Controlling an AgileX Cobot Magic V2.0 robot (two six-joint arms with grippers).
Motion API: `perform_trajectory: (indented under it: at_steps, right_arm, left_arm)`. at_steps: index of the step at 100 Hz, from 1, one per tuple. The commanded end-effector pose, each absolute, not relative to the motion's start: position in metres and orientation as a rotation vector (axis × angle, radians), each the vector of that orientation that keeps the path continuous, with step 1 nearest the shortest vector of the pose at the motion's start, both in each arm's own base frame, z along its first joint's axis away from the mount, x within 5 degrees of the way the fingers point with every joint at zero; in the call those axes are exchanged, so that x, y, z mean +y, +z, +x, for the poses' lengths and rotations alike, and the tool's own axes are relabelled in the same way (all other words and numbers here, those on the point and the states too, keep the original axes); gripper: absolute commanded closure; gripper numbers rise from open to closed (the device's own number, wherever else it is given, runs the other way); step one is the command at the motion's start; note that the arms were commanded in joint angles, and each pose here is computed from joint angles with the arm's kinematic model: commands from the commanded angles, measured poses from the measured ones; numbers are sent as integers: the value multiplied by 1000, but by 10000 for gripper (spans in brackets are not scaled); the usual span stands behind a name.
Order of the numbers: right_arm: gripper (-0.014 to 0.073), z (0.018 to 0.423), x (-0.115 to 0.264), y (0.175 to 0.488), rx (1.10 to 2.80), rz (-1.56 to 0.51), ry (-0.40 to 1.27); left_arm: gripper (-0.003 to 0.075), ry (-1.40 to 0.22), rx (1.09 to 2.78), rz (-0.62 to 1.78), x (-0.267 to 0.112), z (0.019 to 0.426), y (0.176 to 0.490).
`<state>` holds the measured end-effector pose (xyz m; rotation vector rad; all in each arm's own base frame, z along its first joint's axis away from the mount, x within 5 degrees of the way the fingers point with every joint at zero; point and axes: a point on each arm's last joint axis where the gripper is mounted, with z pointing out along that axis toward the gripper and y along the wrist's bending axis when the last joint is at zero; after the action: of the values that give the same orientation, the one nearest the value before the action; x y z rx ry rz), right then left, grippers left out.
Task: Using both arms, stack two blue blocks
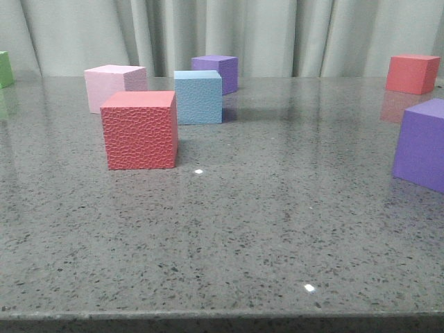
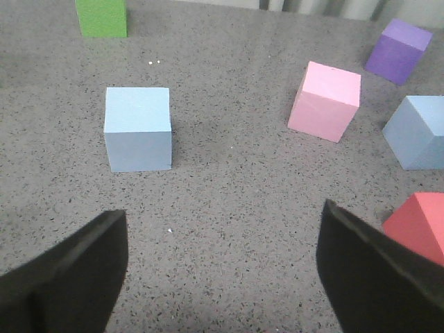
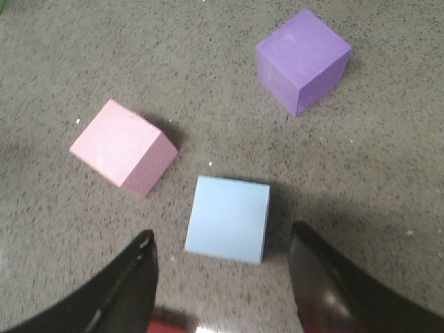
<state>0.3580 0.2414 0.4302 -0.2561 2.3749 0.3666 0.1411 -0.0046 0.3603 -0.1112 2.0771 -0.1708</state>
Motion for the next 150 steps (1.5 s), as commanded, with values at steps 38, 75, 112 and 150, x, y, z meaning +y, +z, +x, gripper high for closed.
perform_trajectory:
  at_steps: [38,75,112,150]
  right_arm:
    - [174,278,184,437,2328,-314,331]
    - [174,211,143,438,2200,-297,466]
    - [174,193,131,442,2183,-292,485]
    - [174,193,132,442,2180,-290,494]
  left_arm:
    - [90,-130,2030,-169,12,211,413]
    - [78,-116,2278,-160,21,293,393]
    - [78,-60,2410,-172,31,340,377]
    - [78,-61,2465,-217,34,358,354]
